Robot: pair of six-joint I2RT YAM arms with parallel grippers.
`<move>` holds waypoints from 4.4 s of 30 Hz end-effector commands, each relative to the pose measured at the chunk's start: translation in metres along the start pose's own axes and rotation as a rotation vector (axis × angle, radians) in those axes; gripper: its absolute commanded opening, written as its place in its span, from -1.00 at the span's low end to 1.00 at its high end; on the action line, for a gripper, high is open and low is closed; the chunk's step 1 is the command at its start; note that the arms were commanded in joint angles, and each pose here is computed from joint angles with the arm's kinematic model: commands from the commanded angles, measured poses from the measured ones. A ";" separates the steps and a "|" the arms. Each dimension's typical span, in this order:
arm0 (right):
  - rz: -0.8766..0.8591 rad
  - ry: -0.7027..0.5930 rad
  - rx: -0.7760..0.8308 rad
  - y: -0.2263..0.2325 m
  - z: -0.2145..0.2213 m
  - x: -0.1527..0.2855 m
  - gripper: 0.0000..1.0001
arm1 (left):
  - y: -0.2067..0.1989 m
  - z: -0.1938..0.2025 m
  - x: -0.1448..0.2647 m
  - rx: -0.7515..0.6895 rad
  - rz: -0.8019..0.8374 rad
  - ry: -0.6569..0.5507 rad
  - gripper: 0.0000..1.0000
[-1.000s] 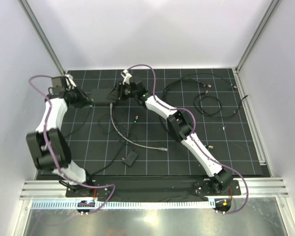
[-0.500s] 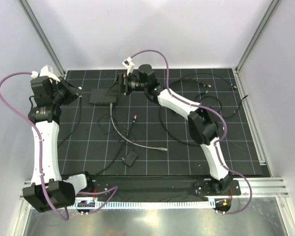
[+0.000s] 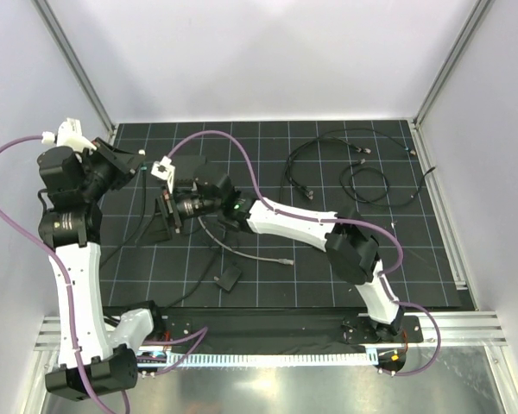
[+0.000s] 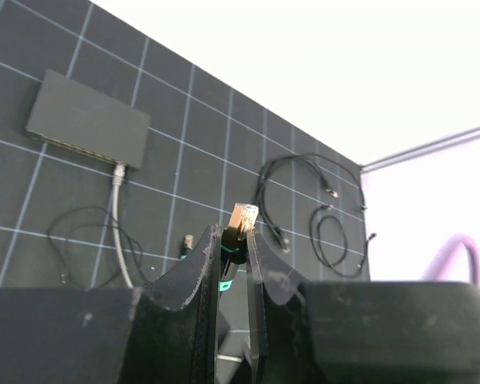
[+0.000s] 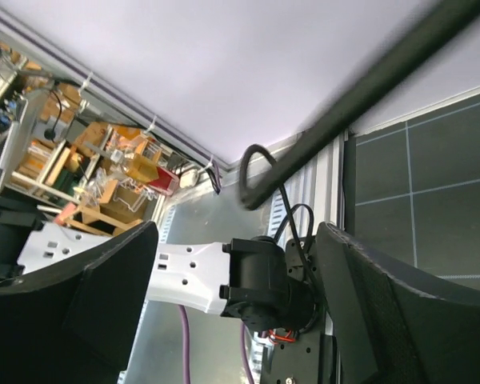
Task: Pull the plug from the switch port
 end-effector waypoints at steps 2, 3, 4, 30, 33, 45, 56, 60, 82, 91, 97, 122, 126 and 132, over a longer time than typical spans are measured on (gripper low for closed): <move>0.007 -0.120 -0.008 -0.006 -0.039 0.005 0.67 | -0.023 0.002 0.022 0.006 0.084 0.009 -1.00; 0.008 -0.129 -0.011 -0.006 -0.041 0.004 0.62 | -0.024 0.003 0.024 0.006 0.089 0.011 -1.00; 0.013 -0.130 -0.021 -0.006 -0.041 0.002 0.53 | -0.027 0.004 0.027 0.008 0.098 0.009 -1.00; -0.261 -0.548 -0.235 0.069 -0.204 0.063 -0.98 | -0.036 -0.043 0.112 -0.170 -0.116 -0.396 0.99; -0.379 -0.689 -0.292 0.068 -0.256 0.116 -0.98 | -0.033 -0.047 0.117 -0.194 -0.141 -0.431 0.99; -0.588 -1.073 -0.387 0.139 -0.371 0.279 -0.98 | -0.019 -0.046 0.103 -0.220 -0.164 -0.428 0.99; -0.656 -1.191 -0.261 0.208 -0.394 0.337 -0.98 | -0.019 -0.012 0.075 -0.238 0.020 -0.242 0.99; -0.714 -1.221 -0.285 0.207 -0.392 0.346 -0.98 | -0.020 -0.007 0.076 -0.237 0.044 -0.230 0.99; -0.669 -1.097 -0.273 0.236 -0.339 0.338 -0.98 | -0.049 0.045 0.085 -0.310 0.491 -0.051 0.99; -0.312 -1.099 -0.070 0.227 -0.358 0.359 -0.98 | -0.041 0.041 0.072 -0.213 0.431 -0.049 0.99; -0.076 -1.128 0.036 0.223 -0.368 0.409 -0.98 | -0.025 0.042 0.061 -0.201 0.355 -0.035 0.99; 1.052 -1.190 -0.389 -0.213 -0.202 0.598 -0.98 | 0.026 0.035 0.018 -0.131 0.092 -0.029 0.99; 1.161 -1.162 -0.467 -0.263 -0.160 0.622 -0.98 | 0.049 0.027 0.005 -0.071 -0.047 -0.070 0.98; 1.397 -1.075 -0.591 -0.295 -0.090 0.646 -0.79 | 0.059 0.030 -0.029 -0.010 -0.065 0.040 0.89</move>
Point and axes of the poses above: each gripper's point midway between its finger pads, its own x axis back along the fingers, its own y axis along the line the jaws close on, z = x × y, the point moved 4 cm from there along x, back along the fingers, and after that the axes turned 13 degrees about x, right-handed, at the moved point
